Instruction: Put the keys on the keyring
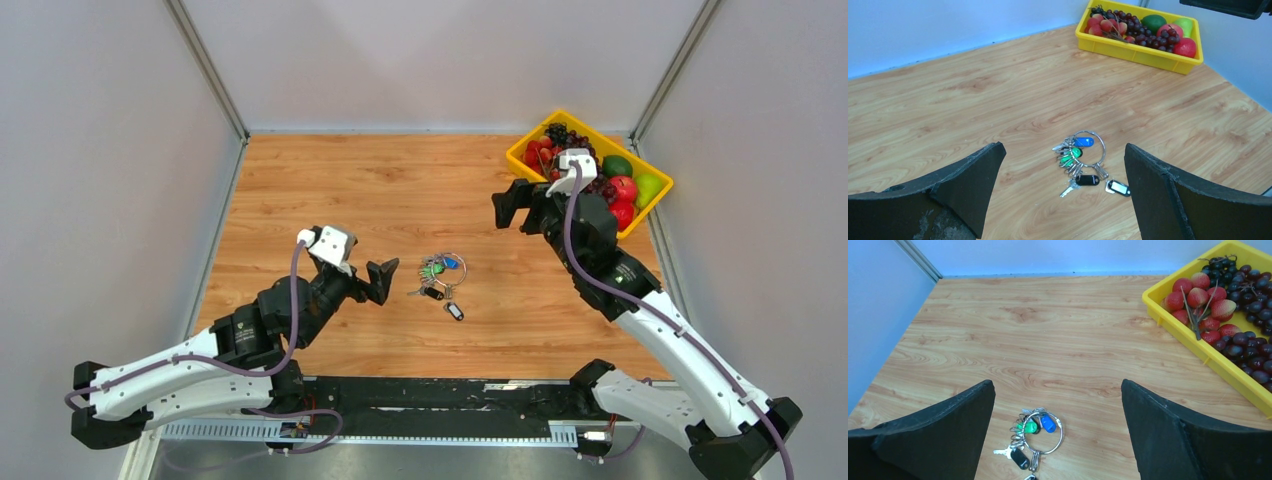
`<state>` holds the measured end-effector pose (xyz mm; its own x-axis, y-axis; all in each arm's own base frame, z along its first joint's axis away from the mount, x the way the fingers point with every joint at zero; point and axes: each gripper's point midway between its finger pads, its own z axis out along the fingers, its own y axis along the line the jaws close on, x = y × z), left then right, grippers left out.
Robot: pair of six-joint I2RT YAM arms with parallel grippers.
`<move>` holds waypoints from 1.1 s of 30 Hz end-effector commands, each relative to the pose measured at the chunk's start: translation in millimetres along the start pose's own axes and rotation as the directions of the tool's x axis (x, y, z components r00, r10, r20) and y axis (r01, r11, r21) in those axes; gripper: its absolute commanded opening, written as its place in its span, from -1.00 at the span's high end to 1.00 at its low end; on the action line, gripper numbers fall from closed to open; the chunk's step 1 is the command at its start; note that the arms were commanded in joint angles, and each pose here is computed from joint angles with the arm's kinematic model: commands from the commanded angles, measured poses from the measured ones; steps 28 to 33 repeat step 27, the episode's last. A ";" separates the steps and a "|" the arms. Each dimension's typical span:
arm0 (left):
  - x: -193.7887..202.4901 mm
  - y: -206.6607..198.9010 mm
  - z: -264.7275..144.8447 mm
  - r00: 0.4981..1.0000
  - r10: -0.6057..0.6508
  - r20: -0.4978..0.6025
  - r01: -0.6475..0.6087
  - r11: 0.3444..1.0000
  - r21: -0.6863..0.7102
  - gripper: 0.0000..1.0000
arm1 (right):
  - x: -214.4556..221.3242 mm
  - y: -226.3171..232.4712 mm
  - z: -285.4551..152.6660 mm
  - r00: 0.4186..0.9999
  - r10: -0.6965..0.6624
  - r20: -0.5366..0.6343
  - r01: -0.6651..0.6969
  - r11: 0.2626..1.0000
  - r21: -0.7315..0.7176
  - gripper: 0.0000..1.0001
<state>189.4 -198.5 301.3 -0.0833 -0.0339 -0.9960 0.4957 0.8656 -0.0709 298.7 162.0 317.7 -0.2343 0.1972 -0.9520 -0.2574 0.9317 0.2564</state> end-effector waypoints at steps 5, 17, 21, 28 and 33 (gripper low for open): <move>-30.5 1.7 -8.7 0.997 -0.049 0.061 0.048 0.999 0.017 -1.00 | -30.9 -1.2 -12.0 0.997 -0.011 0.074 0.010 1.000 0.015 -0.99; -32.8 1.0 -9.3 0.997 -0.032 0.065 0.031 0.999 0.026 -1.00 | -36.9 -4.7 -12.8 0.996 -0.023 0.083 0.019 0.999 0.040 -0.99; -33.9 0.0 -9.0 0.997 -0.019 0.069 0.016 0.999 0.033 -1.00 | -39.3 -5.8 -12.2 0.996 -0.022 0.088 0.018 0.999 0.050 -0.99; -35.7 -1.5 -8.5 0.997 0.003 0.076 -0.006 0.999 0.043 -1.00 | -33.0 -3.7 -8.5 0.999 -0.026 0.047 0.024 0.999 0.048 -1.00; -35.7 -1.5 -8.5 0.997 0.003 0.076 -0.006 0.999 0.043 -1.00 | -33.0 -3.7 -8.5 0.999 -0.026 0.047 0.024 0.999 0.048 -1.00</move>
